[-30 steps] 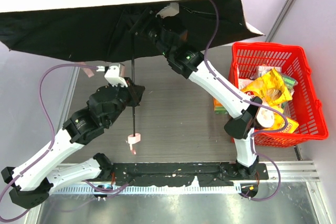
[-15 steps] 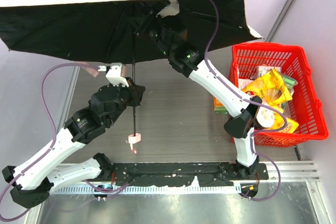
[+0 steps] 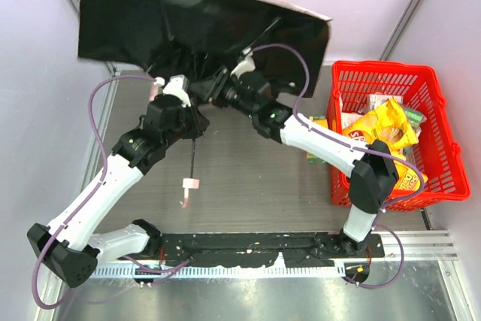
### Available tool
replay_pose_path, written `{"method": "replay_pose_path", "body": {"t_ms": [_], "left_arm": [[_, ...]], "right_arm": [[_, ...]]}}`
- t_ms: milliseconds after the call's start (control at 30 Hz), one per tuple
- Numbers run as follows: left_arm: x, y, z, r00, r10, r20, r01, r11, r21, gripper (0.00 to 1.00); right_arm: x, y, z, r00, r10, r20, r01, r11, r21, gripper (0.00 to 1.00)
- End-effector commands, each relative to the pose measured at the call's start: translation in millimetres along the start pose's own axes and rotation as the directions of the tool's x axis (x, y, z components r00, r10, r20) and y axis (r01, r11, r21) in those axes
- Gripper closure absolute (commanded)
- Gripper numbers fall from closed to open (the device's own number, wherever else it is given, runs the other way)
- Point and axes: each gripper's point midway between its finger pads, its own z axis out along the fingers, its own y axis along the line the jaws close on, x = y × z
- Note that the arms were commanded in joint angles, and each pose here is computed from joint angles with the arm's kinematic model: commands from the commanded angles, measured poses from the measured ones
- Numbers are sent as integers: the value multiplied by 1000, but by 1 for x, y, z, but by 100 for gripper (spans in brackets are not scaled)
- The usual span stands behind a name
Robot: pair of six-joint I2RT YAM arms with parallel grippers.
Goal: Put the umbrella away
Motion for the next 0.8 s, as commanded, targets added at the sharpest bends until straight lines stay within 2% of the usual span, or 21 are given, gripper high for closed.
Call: {"method": "replay_pose_path", "body": {"t_ms": [0, 100, 200, 233, 333, 367, 433, 567, 667, 767], "left_arm": [[-118, -61, -42, 916, -206, 345, 100, 948, 302, 100], [-100, -63, -36, 932, -225, 285, 125, 936, 330, 100], [-70, -57, -36, 954, -216, 207, 139, 933, 332, 100], [-59, -53, -37, 957, -223, 186, 153, 932, 329, 93], [-26, -40, -43, 958, -257, 129, 205, 925, 321, 49], [-17, -36, -44, 957, -268, 111, 221, 922, 318, 39], [2, -30, -48, 954, -289, 77, 251, 914, 317, 27], [20, -31, -52, 952, -305, 7, 286, 900, 329, 22], [17, -49, -52, 951, -309, -34, 296, 866, 402, 20], [19, -60, -44, 949, -304, -86, 310, 846, 434, 26]], "right_arm": [[49, 33, -30, 986, -18, -168, -7, 989, -150, 100], [30, 43, -25, 994, -22, -111, 1, 982, -187, 100], [-18, 42, -19, 999, 39, -18, -42, 969, -242, 100], [-26, 43, -19, 997, 76, -8, -75, 962, -262, 100], [-59, 48, -21, 990, 133, 57, -107, 940, -323, 100], [-64, 53, -22, 986, 155, 59, -127, 932, -340, 100], [-76, 60, -21, 982, 176, 69, -139, 918, -371, 100], [-89, 70, -19, 977, 198, 83, -148, 901, -408, 100], [-88, 71, -18, 981, 178, 81, -131, 906, -402, 99], [-85, 70, -20, 983, 168, 79, -121, 904, -410, 100]]}}
